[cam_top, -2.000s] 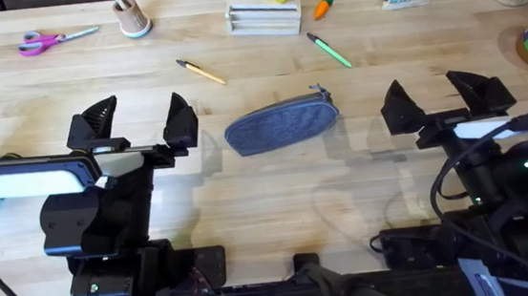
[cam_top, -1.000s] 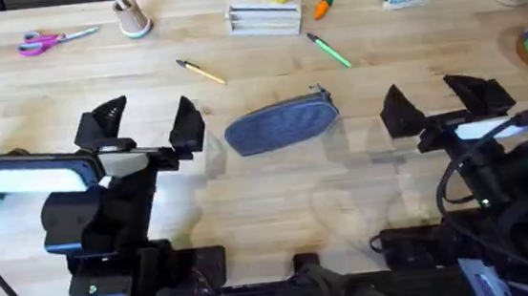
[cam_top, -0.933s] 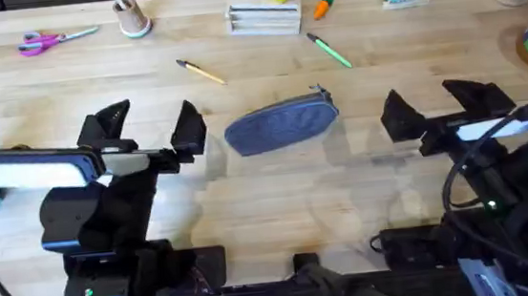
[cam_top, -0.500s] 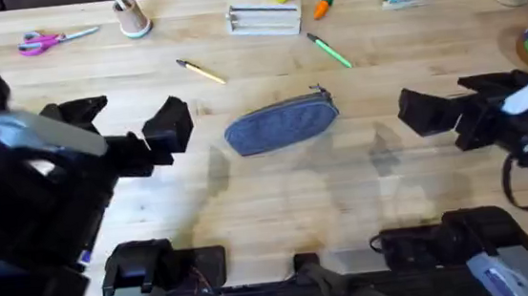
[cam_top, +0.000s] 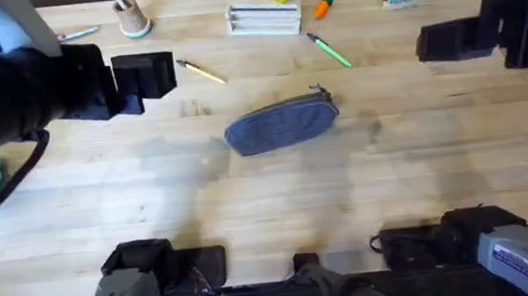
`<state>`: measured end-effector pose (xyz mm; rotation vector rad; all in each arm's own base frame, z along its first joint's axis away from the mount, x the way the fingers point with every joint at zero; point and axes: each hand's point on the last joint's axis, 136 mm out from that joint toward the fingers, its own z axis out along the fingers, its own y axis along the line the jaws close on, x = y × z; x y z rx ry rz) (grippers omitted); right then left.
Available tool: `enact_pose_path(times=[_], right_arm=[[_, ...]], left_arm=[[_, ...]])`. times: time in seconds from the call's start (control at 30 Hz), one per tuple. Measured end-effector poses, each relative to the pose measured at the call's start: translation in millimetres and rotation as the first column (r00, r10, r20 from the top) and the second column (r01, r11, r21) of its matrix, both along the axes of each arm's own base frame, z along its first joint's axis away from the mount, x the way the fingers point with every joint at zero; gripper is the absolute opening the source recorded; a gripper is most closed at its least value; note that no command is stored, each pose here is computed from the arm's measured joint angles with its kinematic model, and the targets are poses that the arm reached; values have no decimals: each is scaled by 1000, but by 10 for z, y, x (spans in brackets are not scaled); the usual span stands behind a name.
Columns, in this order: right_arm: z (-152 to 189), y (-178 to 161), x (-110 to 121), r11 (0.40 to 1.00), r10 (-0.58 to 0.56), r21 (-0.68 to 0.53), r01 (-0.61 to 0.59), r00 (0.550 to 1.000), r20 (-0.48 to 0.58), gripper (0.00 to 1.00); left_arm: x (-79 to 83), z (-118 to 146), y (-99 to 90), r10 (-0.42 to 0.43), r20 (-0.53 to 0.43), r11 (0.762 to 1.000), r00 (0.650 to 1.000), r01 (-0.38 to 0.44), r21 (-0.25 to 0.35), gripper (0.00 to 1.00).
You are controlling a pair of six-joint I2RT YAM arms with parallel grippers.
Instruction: Unzip the bag, pick up the pens from the table one at a time and place them inside, then zip the bag closed.
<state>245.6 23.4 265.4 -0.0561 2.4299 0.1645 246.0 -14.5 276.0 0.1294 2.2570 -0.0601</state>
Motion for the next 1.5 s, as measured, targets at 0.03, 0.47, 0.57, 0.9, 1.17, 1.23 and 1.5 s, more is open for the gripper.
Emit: enact_pose_path(times=[0.03,0.47,0.57,0.9,1.17,1.23,1.5], right_arm=[[19,0,5,1000,0,0,0,1000,-5,997],[45,42,55,1000,16,19,-16,1000,-26,997],[73,45,89,1000,18,20,-17,1000,-8,997],[99,46,120,1000,20,18,-20,1000,8,997],[123,46,146,1000,20,18,-20,1000,23,997],[122,45,145,1000,20,18,-20,1000,23,997],[122,46,145,1000,20,18,-20,1000,23,997]], left_arm=[[5,-8,0,-9,-16,1000,1000,9,10,993],[-212,-195,-307,-430,-137,876,892,449,178,993],[-209,-194,-291,-478,-144,831,867,499,247,993],[-252,-300,-357,-625,-205,681,753,654,329,993],[-277,-904,-599,-792,-283,508,541,841,184,993],[-292,-1045,-656,-825,-287,468,488,873,140,993],[-276,-1235,-822,-920,-238,295,311,950,103,993]])
